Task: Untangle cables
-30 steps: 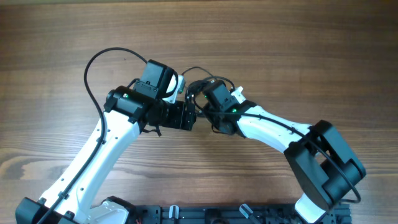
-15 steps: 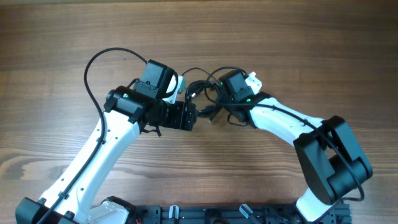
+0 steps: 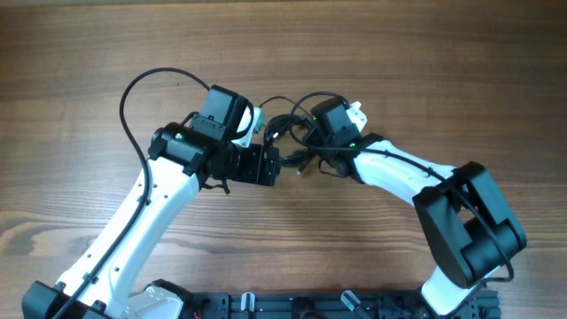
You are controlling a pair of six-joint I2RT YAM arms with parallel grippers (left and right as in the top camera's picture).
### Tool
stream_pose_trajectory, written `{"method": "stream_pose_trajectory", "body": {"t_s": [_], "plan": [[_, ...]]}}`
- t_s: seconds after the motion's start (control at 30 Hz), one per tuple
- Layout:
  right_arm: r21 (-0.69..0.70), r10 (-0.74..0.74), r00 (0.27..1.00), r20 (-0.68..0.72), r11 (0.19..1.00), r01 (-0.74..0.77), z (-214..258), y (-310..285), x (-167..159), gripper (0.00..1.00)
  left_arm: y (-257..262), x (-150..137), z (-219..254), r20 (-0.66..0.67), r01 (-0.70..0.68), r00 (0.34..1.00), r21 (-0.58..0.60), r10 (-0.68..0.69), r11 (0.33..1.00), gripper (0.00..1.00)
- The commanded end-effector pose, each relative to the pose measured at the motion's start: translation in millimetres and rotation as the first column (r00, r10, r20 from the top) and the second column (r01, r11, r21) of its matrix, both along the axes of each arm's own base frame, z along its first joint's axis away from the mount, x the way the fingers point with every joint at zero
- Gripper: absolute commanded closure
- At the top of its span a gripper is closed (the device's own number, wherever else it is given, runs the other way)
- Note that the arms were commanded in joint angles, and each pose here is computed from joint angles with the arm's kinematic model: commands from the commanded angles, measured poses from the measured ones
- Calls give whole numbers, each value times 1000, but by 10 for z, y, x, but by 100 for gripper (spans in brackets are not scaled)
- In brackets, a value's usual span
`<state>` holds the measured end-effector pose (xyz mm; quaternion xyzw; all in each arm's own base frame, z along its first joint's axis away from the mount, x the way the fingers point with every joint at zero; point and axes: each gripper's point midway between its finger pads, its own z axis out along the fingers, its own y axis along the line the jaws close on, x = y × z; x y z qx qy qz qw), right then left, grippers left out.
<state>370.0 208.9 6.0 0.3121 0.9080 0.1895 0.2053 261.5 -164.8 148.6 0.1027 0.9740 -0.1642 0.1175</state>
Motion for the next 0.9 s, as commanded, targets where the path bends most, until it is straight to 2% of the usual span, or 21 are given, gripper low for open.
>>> {"method": "stream_pose_trajectory", "body": {"t_s": [0.0,0.1,0.17,0.27,0.33,0.43,0.47,0.73,0.87], "plan": [[-5,37,987,-156,999,-39,-474,74,-361,48,15,-16,-48,-5,7,1000,15,-7,1000,6],[10,51,985,-167,999,-50,-476,108,-387,50,15,-16,-48,-5,7,1000,15,-7,1000,6],[9,52,984,-171,999,-52,-482,105,-398,60,15,-15,-48,-5,7,1000,15,-7,1000,6],[-5,58,981,-187,998,-60,-501,78,-436,69,15,-16,-48,-5,7,1000,15,-7,1000,6],[-16,55,978,-201,998,-60,-519,53,-468,71,16,-17,-49,-6,7,1000,15,-7,1000,6],[-48,125,974,-191,989,-137,-526,40,-482,84,20,-25,-52,-9,8,1000,17,-7,1000,6],[-67,166,968,-190,981,-182,-533,30,-495,96,23,-32,-55,-12,8,1000,18,-7,1000,6],[-171,369,900,-232,896,-411,-574,-80,-641,96,40,-70,-68,-28,8,1000,26,-8,1000,5],[-204,434,885,-168,863,-462,-280,-47,-536,96,44,-79,-70,-33,8,999,27,-7,1000,0]]}}
